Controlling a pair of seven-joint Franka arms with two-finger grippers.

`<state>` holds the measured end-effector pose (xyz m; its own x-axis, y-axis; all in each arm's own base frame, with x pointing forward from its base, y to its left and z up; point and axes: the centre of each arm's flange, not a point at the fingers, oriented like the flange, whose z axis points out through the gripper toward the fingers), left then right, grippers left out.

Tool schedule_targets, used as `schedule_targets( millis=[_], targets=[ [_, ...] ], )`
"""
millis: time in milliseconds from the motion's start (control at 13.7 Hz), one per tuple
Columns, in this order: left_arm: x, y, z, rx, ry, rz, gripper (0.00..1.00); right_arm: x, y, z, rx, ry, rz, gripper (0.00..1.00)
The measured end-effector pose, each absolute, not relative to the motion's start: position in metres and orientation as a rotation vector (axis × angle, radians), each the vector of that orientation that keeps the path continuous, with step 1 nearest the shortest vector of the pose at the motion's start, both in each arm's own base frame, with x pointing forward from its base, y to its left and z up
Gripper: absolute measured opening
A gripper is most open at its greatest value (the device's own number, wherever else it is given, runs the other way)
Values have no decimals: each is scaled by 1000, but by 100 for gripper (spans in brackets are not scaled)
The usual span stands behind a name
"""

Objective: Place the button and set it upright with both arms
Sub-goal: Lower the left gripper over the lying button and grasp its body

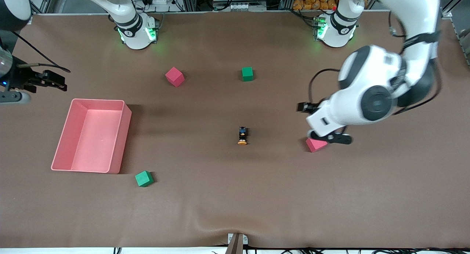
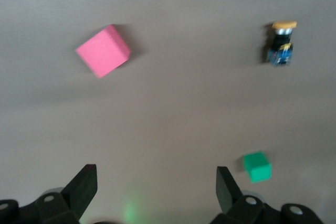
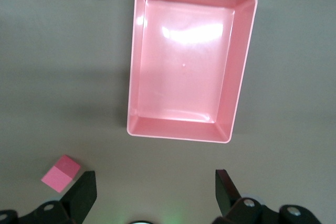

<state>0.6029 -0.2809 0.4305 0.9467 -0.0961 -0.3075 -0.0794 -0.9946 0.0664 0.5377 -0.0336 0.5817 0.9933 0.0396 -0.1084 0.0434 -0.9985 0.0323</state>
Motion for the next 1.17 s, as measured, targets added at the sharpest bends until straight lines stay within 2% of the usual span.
schedule_targets(
  millis=[291, 583, 947, 1165],
  targets=[
    [606, -343, 379, 3050, 47, -361, 100, 536, -31, 621, 3100, -77, -95, 100],
    [592, -408, 329, 3032, 101, -273, 100, 533, -60, 623, 3131, -174, -90, 100],
    [578, -450, 287, 3013, 136, -225, 100, 537, -27, 632, 3181, -94, -59, 100],
    [561, -479, 251, 3006, 139, -208, 100, 529, -22, 648, 3180, -78, -103, 100]
  ],
)
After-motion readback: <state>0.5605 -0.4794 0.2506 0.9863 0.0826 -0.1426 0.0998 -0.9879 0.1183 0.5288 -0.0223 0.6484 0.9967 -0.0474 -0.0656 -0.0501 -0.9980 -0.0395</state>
